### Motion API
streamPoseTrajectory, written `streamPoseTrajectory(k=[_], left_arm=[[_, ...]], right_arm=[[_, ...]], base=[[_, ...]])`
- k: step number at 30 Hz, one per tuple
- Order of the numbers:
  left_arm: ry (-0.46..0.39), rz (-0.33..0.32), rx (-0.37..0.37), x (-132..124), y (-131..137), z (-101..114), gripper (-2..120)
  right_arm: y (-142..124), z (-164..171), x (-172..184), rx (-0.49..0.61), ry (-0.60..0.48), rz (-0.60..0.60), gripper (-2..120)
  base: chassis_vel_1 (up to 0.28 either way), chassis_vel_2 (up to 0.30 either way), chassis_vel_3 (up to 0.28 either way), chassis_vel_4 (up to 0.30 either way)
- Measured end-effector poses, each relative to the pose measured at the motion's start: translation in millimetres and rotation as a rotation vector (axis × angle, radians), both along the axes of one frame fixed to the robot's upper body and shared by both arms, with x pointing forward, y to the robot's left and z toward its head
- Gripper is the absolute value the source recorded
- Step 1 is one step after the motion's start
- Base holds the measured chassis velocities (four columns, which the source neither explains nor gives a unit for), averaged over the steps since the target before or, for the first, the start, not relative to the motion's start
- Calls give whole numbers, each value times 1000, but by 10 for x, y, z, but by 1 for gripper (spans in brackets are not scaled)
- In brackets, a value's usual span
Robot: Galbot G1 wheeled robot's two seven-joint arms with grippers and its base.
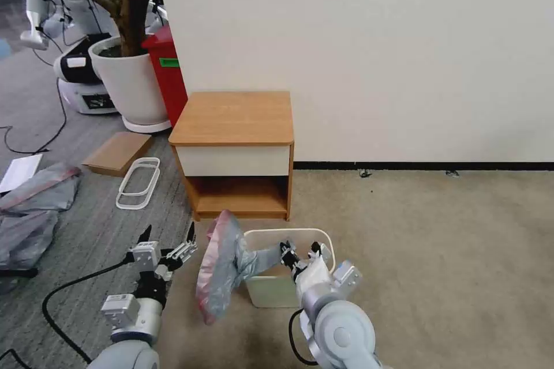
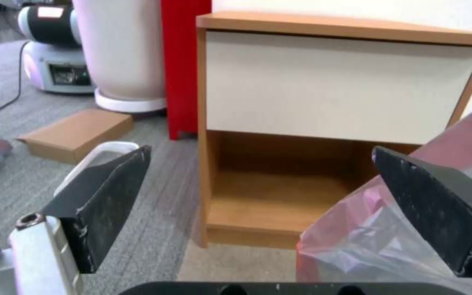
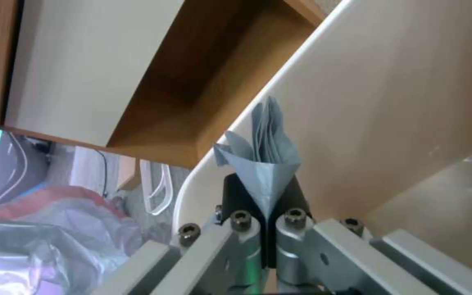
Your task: Pick up the garbage bag from the table and place it over the trash can.
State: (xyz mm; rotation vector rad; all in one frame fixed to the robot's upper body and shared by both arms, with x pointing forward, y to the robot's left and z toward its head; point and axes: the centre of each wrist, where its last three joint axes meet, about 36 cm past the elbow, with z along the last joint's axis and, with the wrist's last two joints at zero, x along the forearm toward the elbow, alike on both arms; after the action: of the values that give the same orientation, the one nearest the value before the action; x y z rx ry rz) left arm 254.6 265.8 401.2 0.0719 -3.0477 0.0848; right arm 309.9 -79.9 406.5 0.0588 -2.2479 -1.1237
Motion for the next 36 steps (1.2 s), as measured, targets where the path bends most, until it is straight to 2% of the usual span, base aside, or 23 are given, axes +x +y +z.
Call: streamPoseTrajectory(k=[5,8,9,11,12,15,16,18,20,23,26,28,32,36], left_arm=[[1,-2,-5,14,-17,-17,100],[7,-5,0,21,-40,-48,100],[7,-5,0,21,-40,-48,100],[9,-6,2,22,-42,-68,100],[9,-6,2,22,-42,-68,100],[13,-6,3,25,-42,-95,100],[13,-6,3,25,-42,-95,100],[15,-7,2,31,-49,-109,100],[16,-7,2,33,-52,-113,100],[17,-9,2,45,-59,-125,100],[17,-10,2,46,-60,-127,100],[19,-14,5,47,-66,-132,100],[22,-40,7,29,-130,-132,100],[20,-56,11,21,-144,-126,100]], right_arm=[[26,-16,-24,-24,-9,10,6],[44,-49,-13,-66,-28,17,23],[44,-49,-13,-66,-28,17,23],[29,-65,2,-97,-48,19,34],[29,-65,2,-97,-48,19,34],[10,-91,17,-132,-73,22,47],[10,-91,17,-132,-73,22,47],[1,-107,21,-149,-81,26,59],[-1,-114,23,-154,-83,26,60],[-23,-141,45,-185,-95,22,78],[-37,-126,46,-195,-106,19,82],[-88,-44,46,-227,-153,13,93],[-189,53,68,-291,-234,-1,96],[-243,111,85,-310,-266,-18,97]], base=[[0,0,0,0],[0,0,0,0],[0,0,0,0],[0,0,0,0],[0,0,0,0],[0,0,0,0],[0,0,0,0],[0,0,0,0],[0,0,0,0],[0,0,0,0],[0,0,0,0],[0,0,0,0],[0,0,0,0],[0,0,0,0]])
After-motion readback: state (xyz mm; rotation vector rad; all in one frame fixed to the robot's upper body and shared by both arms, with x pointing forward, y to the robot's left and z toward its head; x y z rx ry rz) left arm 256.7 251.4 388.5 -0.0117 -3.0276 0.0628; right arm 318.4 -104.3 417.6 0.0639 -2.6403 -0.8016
